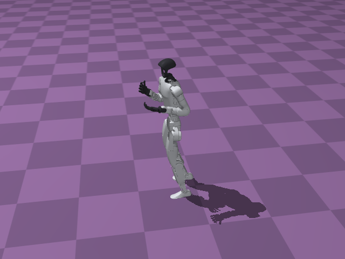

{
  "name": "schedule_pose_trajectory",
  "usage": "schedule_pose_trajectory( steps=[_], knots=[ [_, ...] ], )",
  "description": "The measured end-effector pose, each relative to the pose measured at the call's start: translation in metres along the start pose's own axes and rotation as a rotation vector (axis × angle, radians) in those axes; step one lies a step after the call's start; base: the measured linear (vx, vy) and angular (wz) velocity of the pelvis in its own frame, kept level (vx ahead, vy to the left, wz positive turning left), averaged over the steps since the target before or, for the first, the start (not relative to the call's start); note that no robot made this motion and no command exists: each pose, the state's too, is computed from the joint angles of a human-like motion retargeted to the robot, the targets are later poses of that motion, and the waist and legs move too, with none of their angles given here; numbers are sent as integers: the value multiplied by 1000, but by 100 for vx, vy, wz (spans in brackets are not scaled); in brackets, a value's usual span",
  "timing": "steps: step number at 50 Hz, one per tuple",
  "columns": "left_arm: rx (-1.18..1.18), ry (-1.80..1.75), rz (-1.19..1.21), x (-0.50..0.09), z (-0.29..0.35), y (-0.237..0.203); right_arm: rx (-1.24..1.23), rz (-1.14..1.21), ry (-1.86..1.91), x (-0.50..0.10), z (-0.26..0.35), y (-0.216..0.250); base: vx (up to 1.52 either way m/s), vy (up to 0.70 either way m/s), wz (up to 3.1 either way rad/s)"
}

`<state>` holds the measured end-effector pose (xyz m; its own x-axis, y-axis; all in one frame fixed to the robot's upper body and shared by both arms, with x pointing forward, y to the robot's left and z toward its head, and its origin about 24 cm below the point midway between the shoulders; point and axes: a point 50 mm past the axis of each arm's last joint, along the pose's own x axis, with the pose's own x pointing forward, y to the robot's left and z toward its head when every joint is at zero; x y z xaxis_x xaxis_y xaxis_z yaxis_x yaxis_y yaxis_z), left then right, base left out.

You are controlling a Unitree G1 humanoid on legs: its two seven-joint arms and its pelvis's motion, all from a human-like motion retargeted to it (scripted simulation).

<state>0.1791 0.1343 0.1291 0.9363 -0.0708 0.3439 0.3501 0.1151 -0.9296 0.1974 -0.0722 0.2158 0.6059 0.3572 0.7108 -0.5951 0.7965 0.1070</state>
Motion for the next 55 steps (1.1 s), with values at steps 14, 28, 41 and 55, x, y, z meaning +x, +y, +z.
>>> schedule_pose_trajectory(
  steps=[14,28,41,55],
  knots=[
    [843,-451,-166,44,88,-44,-43,-147,81,-54,12,-45,8,3,-42],
    [3329,-750,544,272,167,-210,-75,-207,58,-45,26,-70,4,-7,18],
    [2579,-257,269,267,165,-128,-170,-121,128,-43,16,-68,9,8,-79],
    [267,-220,-48,98,55,10,328,-462,135,-80,-10,-67,14,-7,23]
  ],
)
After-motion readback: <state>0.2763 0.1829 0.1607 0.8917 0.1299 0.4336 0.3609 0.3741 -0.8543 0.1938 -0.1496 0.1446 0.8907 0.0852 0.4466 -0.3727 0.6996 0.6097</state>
